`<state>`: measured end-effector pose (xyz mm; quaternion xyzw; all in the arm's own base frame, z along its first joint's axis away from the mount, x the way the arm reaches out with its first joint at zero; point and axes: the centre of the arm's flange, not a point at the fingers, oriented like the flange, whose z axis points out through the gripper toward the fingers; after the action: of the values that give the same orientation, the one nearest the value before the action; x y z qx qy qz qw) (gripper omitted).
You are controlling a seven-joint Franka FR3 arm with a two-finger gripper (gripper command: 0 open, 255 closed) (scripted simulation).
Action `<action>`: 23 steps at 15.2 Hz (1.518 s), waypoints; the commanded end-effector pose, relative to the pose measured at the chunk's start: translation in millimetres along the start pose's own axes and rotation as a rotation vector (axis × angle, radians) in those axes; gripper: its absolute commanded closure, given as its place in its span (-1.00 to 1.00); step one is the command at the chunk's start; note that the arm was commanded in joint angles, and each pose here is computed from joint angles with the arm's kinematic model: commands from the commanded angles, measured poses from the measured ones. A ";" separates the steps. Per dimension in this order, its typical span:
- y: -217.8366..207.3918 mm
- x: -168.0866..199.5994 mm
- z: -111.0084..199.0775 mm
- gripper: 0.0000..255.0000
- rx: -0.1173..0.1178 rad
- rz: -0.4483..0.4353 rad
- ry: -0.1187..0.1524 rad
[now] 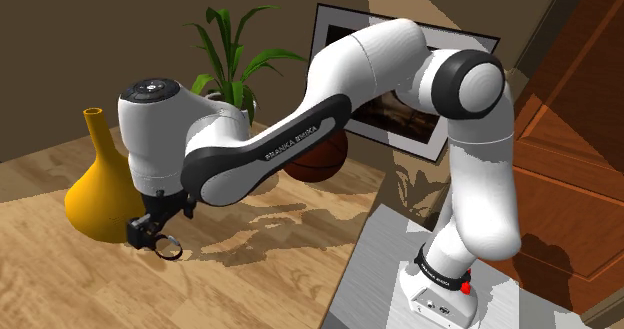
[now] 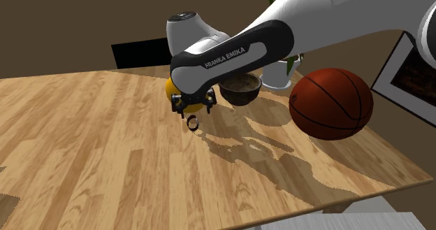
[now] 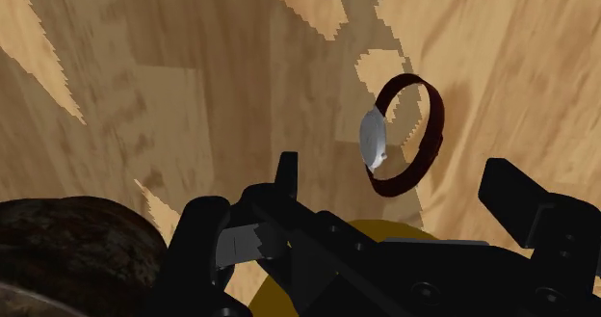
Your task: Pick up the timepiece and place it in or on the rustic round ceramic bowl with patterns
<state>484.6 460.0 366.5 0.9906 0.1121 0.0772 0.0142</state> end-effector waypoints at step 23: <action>-0.1 2.6 -6.8 1.00 0.000 0.000 0.000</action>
<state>485.8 461.5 367.5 0.9906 0.1120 0.0776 0.0140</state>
